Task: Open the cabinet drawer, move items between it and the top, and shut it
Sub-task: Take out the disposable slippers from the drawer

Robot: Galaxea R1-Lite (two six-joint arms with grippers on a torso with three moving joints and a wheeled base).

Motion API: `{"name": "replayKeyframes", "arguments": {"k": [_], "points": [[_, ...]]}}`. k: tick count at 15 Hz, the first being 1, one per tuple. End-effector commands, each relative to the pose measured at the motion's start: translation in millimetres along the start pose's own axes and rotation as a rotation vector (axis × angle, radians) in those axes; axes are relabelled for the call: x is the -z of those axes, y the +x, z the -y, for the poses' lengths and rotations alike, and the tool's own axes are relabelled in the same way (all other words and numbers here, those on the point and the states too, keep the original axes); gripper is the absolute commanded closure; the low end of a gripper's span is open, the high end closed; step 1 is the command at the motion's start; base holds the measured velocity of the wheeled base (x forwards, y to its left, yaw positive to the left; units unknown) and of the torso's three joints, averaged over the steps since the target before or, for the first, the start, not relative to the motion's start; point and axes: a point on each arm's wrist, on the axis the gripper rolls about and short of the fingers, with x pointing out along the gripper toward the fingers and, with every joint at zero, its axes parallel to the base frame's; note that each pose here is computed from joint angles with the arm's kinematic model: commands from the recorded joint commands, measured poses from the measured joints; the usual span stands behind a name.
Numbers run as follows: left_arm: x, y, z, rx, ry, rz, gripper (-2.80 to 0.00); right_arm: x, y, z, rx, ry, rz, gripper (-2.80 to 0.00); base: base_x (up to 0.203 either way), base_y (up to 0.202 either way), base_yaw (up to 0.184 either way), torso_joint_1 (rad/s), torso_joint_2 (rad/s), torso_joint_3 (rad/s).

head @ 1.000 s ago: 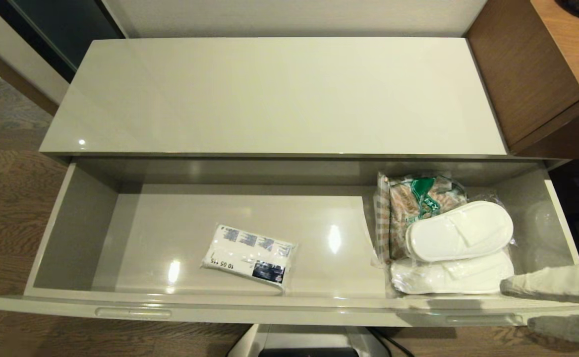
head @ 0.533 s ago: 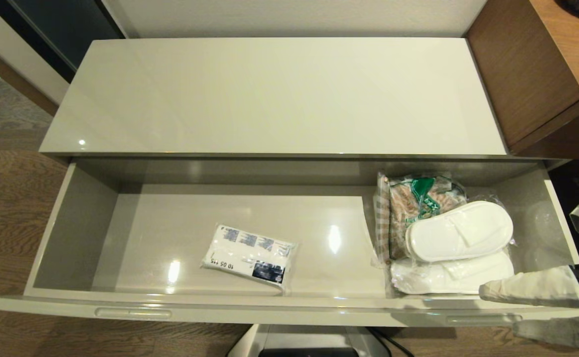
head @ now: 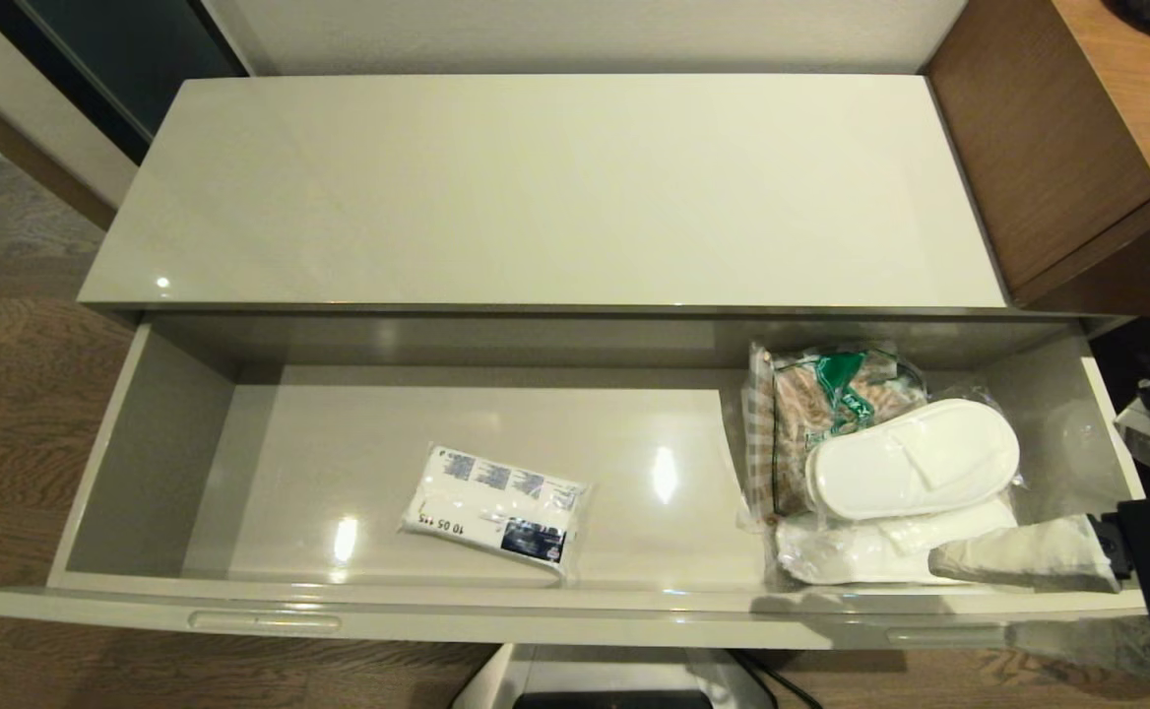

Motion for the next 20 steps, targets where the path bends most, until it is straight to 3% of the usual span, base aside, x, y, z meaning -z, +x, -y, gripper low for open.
{"name": "replayKeyframes", "arguments": {"k": [1,6,8,10,12,15,20], "points": [[0,0,0.0,0.001,0.001,-0.001,0.0,-8,10,4,0.1,0.023,0.052,-2.8,0.0,0.0,0.0,0.0,0.0,0.0],[0,0,0.0,0.001,0.001,-0.001,0.0,-25,27,17,0.256,0.089,0.147,-2.8,0.0,0.0,0.0,0.0,0.0,0.0],[0,0,0.0,0.001,0.001,-0.001,0.0,-34,41,29,0.391,0.144,0.192,-2.8,0.0,0.0,0.0,0.0,0.0,0.0],[0,0,0.0,0.001,0.001,-0.001,0.0,-36,44,33,0.417,0.155,0.211,-2.8,0.0,0.0,0.0,0.0,0.0,0.0],[0,0,0.0,0.001,0.001,-0.001,0.0,-54,59,55,0.487,0.187,0.25,-2.8,0.0,0.0,0.0,0.0,0.0,0.0],[0,0,0.0,0.001,0.001,-0.001,0.0,-87,64,87,0.538,0.22,0.361,-2.8,0.0,0.0,0.0,0.0,0.0,0.0],[0,0,0.0,0.001,0.001,-0.001,0.0,-114,50,110,0.548,0.232,0.415,-2.8,0.0,0.0,0.0,0.0,0.0,0.0]]}}
